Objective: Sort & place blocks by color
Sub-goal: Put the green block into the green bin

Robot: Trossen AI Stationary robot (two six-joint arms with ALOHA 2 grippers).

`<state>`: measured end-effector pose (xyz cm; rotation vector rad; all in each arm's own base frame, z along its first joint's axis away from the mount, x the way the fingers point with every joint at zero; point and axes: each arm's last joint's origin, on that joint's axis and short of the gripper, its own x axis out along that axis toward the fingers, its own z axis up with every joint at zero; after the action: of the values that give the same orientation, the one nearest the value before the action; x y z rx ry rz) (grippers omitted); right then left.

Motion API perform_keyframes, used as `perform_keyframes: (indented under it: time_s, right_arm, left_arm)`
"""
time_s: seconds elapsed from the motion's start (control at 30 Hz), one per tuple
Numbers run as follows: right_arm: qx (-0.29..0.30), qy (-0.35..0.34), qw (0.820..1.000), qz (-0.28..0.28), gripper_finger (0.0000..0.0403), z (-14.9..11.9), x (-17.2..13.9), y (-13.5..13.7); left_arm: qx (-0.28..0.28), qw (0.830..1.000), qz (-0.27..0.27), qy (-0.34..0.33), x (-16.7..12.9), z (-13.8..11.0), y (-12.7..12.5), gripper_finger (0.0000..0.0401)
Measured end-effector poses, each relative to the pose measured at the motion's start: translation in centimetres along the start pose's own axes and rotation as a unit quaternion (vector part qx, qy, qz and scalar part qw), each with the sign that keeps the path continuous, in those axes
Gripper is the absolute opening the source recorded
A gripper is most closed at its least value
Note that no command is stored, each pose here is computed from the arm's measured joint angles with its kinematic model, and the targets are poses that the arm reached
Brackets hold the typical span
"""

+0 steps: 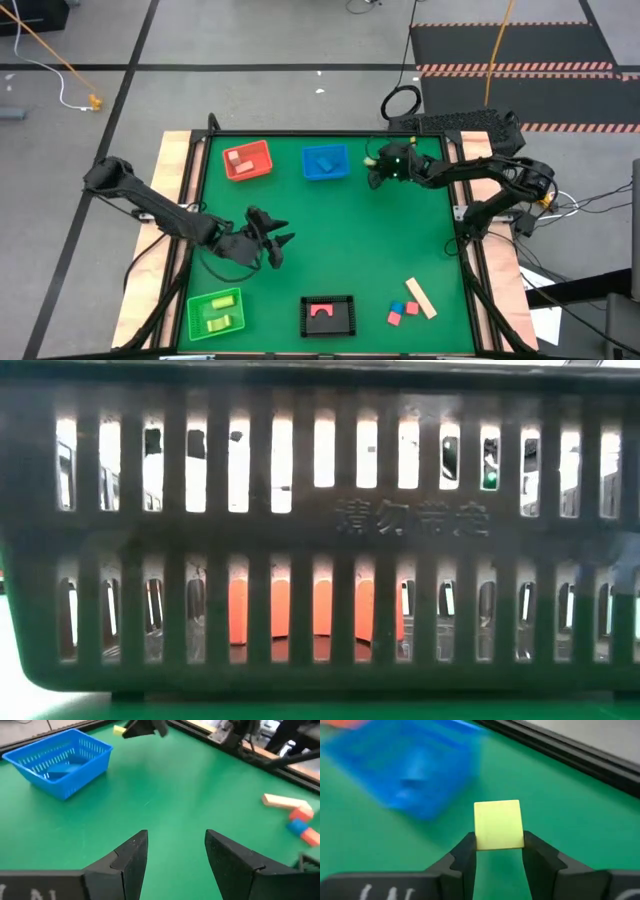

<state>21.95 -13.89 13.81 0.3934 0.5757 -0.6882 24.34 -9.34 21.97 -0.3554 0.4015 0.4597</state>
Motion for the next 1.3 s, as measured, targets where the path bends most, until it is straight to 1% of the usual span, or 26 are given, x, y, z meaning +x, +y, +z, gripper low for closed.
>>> perform_keyframes:
  time_s: [0.07,0.17,0.27,0.3,0.37,0.43,0.5,0.57,0.67,0.73,0.83,1.0,1.13,1.23,1.3]
  right_arm:
    - [-0.034,-0.033,0.998,0.050,0.0117,0.4,-0.5,1.9]
    - [-0.102,-0.087,0.985,0.111,0.0125,0.8,-1.4,5.1]
    - [-0.181,-0.134,0.962,0.157,0.0117,0.3,-2.6,8.3]
    - [-0.205,-0.153,0.953,0.162,0.0114,0.1,-3.0,9.4]
    - [-0.253,-0.188,0.936,0.158,0.0113,-0.4,-4.0,11.3]
    - [-0.296,-0.219,0.918,0.146,0.0113,-0.9,-5.0,12.8]
    - [-0.334,-0.245,0.901,0.132,0.0117,-1.5,-6.0,14.2]
    - [-0.365,-0.264,0.886,0.113,0.0119,-2.0,-6.9,15.2]
    - [-0.398,-0.278,0.870,0.087,0.0118,-2.8,-7.9,16.2]
    - [-0.410,-0.283,0.863,0.081,0.0116,-3.2,-8.4,16.7]
    - [-0.416,-0.288,0.857,0.096,0.0116,-3.8,-9.1,17.4]
    - [-0.404,-0.297,0.857,0.119,0.0117,-4.3,-9.7,18.2]
    - [-0.397,-0.291,0.861,0.125,0.0117,-4.2,-9.2,19.2]
    - [-0.415,-0.279,0.858,0.117,0.0117,-4.1,-8.4,20.3]
    - [-0.421,-0.272,0.859,0.103,0.0117,-3.9,-8.0,20.9]
  left_arm:
    - [-0.017,1.000,-0.001,-0.013,1.1,-0.1,-0.3,0.0200]
    - [-0.049,0.998,-0.008,-0.039,2.5,0.1,-0.7,0.0200]
    - [-0.083,0.993,-0.024,-0.079,3.7,0.8,-1.0,0.0200]
    - [-0.089,0.992,-0.028,-0.089,4.0,1.0,-1.1,0.0200]
    - [-0.107,0.987,-0.036,-0.112,4.6,1.4,-1.2,0.0200]
    - [-0.119,0.985,-0.035,-0.121,5.1,1.6,-1.0,0.0200]
    - [-0.139,0.983,-0.036,-0.116,5.5,1.6,-0.7,0.0200]
    - [-0.160,0.980,-0.048,-0.104,5.9,1.7,-0.4,0.0200]
    - [-0.179,0.978,-0.078,-0.080,6.3,1.9,-0.2,0.0200]
    - [-0.190,0.975,-0.088,-0.073,6.5,2.0,0.0,0.0200]
    - [-0.204,0.972,-0.089,-0.075,6.6,2.2,0.1,0.0200]
    - [-0.209,0.970,-0.092,-0.076,6.8,2.5,0.4,0.0200]
    - [-0.219,0.964,-0.124,-0.079,6.8,2.9,0.1,0.0200]
    - [-0.214,0.966,-0.123,-0.074,6.8,2.8,0.1,0.0200]
    - [-0.213,0.967,-0.125,-0.071,6.7,2.7,0.0,0.0200]
